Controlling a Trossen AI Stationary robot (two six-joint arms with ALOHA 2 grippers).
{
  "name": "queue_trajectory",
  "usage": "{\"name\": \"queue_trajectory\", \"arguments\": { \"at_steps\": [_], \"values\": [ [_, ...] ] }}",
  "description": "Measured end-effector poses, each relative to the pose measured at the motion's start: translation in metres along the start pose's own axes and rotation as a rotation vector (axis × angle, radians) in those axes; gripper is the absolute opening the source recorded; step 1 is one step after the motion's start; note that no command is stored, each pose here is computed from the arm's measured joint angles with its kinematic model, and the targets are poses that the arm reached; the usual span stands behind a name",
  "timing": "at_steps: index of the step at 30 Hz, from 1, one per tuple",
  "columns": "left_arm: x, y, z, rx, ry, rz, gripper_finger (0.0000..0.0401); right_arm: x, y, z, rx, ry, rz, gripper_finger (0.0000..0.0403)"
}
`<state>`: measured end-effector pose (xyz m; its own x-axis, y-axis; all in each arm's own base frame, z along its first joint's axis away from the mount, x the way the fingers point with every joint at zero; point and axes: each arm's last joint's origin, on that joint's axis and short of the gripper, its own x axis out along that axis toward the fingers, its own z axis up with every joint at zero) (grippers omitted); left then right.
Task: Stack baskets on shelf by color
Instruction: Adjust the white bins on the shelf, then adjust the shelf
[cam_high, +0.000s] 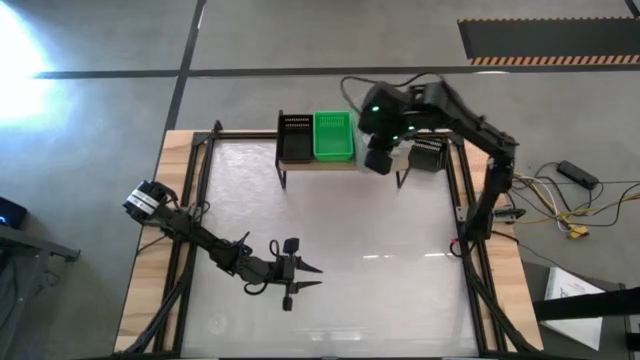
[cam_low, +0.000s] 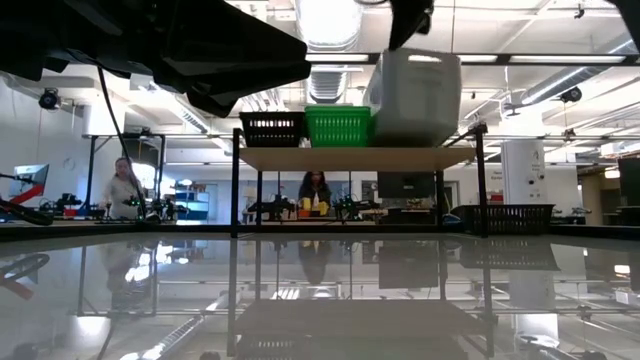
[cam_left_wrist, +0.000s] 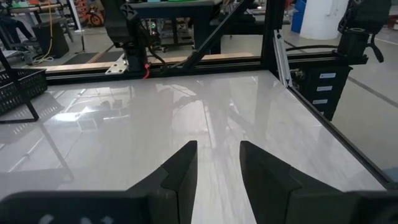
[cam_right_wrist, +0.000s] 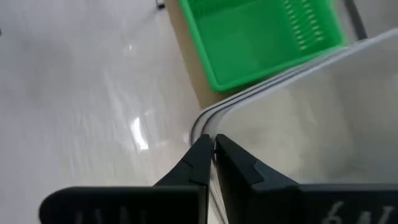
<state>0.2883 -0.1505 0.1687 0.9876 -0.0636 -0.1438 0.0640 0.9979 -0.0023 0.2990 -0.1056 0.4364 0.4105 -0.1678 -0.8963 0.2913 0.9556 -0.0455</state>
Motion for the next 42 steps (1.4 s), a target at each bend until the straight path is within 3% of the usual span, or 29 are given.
{"name": "queue_trajectory", "arguments": {
  "at_steps": [5,8,12,19,26,29,36,42],
  "values": [
    [0.000,0.000,0.000,0.000,0.000,0.000,0.0105,-0.027,0.000,-0.015,0.043,-0.060,-0.017,0.0013],
    [0.000,0.000,0.001,-0.001,-0.002,0.000,0.0105,-0.029,-0.002,-0.021,0.060,-0.050,-0.084,0.0013],
    [0.000,0.000,0.001,-0.001,-0.002,0.000,0.0105,-0.009,-0.003,-0.023,0.063,0.026,-0.142,0.0013],
    [0.000,0.000,0.001,-0.001,-0.002,-0.001,0.0105,0.038,-0.002,-0.020,0.012,0.128,-0.133,0.0013],
    [0.000,0.000,0.000,-0.001,-0.001,0.000,0.0105,0.043,-0.002,-0.015,-0.013,0.090,-0.131,0.0019],
    [0.000,0.000,0.000,0.000,-0.001,0.000,0.0105,0.035,-0.003,-0.013,-0.010,0.061,-0.124,0.0047],
    [0.000,0.000,0.000,0.000,-0.001,0.000,0.0105,-0.002,0.001,-0.017,0.039,-0.047,-0.124,0.0152],
    [-0.006,-0.005,0.002,0.010,-0.011,0.057,0.0105,-0.032,0.030,-0.046,0.118,-0.041,-0.091,0.0179]
  ]
}}
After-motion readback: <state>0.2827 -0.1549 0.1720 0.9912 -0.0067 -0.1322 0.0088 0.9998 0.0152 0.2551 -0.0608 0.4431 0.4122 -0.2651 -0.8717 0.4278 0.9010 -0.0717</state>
